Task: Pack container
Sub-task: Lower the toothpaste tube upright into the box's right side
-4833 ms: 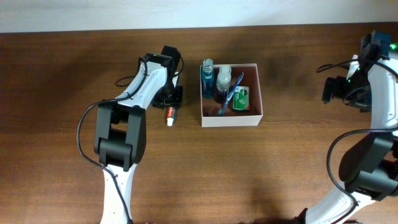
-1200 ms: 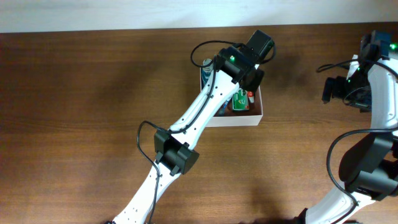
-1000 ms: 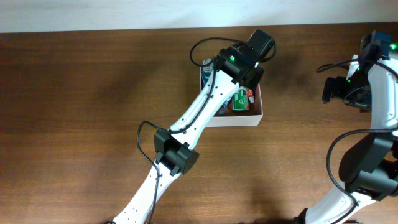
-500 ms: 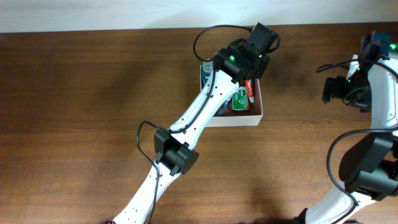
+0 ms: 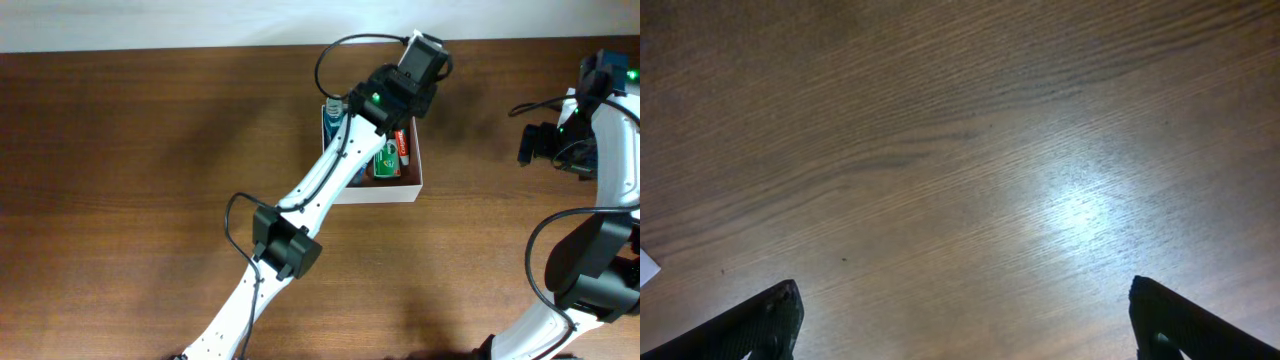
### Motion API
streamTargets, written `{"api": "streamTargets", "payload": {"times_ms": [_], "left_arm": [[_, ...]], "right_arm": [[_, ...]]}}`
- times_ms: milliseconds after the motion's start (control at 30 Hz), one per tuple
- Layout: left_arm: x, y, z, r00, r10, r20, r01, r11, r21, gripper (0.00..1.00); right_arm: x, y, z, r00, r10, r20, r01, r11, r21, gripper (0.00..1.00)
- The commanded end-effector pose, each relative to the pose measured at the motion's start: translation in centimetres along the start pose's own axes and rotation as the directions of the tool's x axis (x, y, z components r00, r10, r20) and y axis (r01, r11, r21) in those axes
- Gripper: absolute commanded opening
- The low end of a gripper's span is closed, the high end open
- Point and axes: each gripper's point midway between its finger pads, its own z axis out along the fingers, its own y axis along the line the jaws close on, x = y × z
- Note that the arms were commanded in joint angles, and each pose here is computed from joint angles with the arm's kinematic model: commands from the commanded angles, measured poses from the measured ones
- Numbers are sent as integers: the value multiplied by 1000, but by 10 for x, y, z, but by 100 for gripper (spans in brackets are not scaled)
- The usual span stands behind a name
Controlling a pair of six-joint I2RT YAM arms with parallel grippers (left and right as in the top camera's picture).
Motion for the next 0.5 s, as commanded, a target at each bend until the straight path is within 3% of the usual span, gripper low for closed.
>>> {"api": "streamTargets", "payload": {"times_ms": [0,467], "left_arm": [[12,12,19,1000,1,-15,-2,999,-42,1],[15,21,24,1000,-6,-27,5,999,-54,1]], "right_arm": [[-2,-4,-14,999,-2,43,1,1000,15,99],[-2,-4,-14,999,-2,43,1,1000,15,99]]}}
